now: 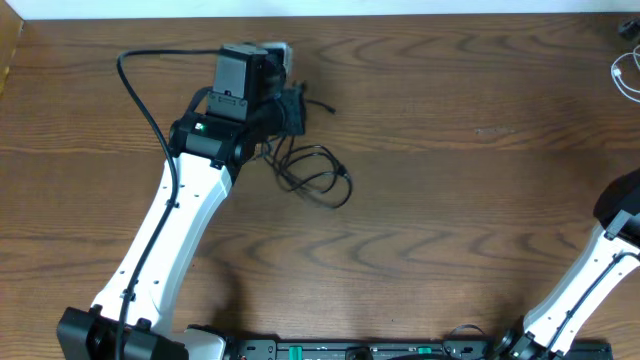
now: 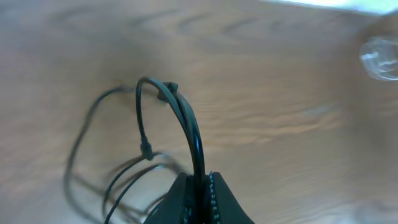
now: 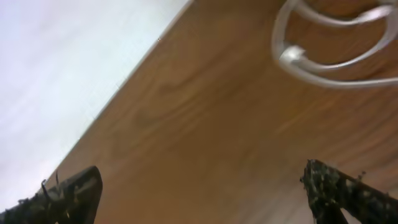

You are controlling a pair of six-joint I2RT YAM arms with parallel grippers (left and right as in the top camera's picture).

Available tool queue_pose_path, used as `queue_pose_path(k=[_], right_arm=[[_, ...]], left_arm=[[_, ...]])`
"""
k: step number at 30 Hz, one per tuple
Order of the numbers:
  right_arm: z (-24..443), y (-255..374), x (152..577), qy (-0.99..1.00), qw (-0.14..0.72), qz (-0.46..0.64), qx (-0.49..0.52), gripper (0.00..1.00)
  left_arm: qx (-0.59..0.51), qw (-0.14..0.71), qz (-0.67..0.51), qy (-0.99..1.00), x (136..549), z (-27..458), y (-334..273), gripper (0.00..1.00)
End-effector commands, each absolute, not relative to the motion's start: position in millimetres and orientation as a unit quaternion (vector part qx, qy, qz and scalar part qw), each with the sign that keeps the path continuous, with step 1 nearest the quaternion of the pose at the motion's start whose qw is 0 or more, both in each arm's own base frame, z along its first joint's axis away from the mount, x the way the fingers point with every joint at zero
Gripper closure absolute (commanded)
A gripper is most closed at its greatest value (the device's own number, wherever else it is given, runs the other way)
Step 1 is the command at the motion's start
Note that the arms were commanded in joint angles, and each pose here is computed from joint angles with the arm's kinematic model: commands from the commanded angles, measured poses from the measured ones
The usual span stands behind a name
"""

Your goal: Untangle cables

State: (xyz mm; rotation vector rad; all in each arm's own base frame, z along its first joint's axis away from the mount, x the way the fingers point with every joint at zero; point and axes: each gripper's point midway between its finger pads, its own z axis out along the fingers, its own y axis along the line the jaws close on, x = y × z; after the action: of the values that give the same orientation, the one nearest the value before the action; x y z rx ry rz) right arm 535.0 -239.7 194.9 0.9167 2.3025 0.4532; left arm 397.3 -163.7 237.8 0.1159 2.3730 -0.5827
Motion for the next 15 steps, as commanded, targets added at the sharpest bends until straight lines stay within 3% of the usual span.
queue_pose_path(k=[1,8,15], right_arm=[[272,-166,523,0.881,0.342,0.252,0.208,0.01],[256,-74,492,0.911,0.238,0.317,0.11,0.01],[244,47,459,0.918,0.158,0.353,-0.09,0.01]], left_arm=[[0.07,0.346,-0.336,0.873,395,269,-200,0.92],[0.076,0.379,-0.495,0.778,399,346,-236,0.93],[0.054,0.433,-0.604,0.667,401,435,-236,0.93]])
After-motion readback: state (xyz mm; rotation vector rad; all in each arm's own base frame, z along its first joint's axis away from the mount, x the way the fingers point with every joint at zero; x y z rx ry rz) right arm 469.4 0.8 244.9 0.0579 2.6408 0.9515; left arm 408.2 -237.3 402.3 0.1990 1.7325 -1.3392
